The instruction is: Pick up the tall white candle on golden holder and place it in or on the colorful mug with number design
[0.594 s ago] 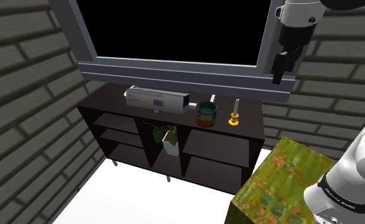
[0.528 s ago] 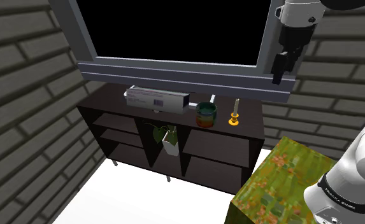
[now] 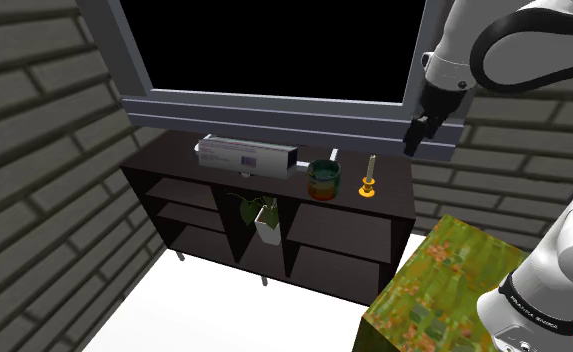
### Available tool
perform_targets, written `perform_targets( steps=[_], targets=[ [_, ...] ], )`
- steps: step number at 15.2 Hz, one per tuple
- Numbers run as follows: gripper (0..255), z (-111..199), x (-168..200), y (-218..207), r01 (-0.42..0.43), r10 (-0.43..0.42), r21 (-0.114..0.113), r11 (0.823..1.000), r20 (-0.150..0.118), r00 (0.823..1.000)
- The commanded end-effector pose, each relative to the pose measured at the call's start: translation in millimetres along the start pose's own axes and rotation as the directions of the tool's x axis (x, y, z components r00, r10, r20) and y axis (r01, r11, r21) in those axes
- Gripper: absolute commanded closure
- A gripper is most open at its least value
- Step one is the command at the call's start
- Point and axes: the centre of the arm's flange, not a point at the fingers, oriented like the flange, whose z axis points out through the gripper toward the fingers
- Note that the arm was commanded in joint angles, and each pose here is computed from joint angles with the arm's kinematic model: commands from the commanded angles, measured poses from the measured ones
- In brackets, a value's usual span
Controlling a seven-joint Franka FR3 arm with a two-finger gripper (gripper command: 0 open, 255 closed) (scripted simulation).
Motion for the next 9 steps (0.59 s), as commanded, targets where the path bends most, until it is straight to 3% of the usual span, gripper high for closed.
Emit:
perform_targets(
  steps=[1, 9],
  targets=[
    [0, 24.6, 2.2, 2.1, -0.013, 0.014, 0.009, 1.000, -0.049, 0.999],
    [0, 121.4, 24.9, 12.9, -0.060, 0.069, 0.048, 0.997, -0.218, 0.973]
  ],
)
